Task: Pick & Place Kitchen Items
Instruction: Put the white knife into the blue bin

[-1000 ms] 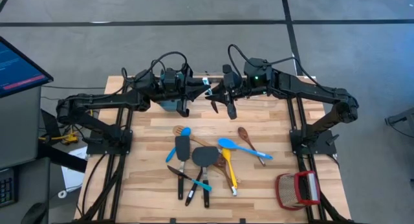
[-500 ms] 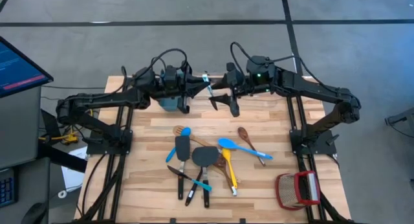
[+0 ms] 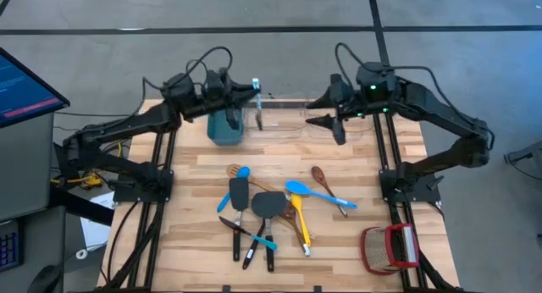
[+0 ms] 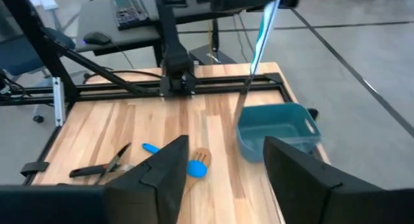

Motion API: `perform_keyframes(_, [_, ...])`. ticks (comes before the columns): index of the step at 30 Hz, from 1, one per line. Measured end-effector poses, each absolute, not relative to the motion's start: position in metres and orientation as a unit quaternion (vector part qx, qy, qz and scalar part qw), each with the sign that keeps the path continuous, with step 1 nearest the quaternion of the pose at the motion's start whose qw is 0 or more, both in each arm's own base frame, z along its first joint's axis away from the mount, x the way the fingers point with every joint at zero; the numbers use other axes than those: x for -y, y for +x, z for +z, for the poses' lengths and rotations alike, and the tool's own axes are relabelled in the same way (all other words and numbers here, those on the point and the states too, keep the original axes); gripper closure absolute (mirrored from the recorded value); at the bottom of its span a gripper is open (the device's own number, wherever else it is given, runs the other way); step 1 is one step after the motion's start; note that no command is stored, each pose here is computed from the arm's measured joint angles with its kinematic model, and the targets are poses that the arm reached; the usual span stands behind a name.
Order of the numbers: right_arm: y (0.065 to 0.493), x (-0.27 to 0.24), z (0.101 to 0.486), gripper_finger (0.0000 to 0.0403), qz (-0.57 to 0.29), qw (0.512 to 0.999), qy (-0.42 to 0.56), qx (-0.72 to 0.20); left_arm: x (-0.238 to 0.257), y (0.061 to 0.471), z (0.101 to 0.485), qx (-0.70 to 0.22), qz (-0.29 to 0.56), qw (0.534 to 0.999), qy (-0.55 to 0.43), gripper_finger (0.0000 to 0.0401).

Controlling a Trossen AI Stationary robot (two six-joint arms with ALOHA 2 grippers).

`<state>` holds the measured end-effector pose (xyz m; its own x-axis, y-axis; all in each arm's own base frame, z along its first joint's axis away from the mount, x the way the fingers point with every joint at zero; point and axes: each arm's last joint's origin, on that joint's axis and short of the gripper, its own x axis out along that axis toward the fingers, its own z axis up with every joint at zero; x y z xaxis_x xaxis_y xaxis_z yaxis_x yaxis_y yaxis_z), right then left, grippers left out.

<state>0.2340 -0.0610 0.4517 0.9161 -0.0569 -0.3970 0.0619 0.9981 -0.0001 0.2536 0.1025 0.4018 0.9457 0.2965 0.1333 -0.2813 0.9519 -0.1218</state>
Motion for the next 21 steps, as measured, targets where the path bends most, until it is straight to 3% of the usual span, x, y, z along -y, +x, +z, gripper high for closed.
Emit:
perform_keyframes(11, [0.223,0.061,0.453,0.0294,-0.045,0.976,0.008,-0.213,-0.152,0.206,0.387,-0.031,0.316,0.943,-0.096,0.0396])
perform_keyframes(21, [0.243,0.067,0.433,0.0305,-0.042,0.961,0.023,-0.271,-0.197,0.211,0.344,-0.130,0.378,0.906,-0.137,0.0396])
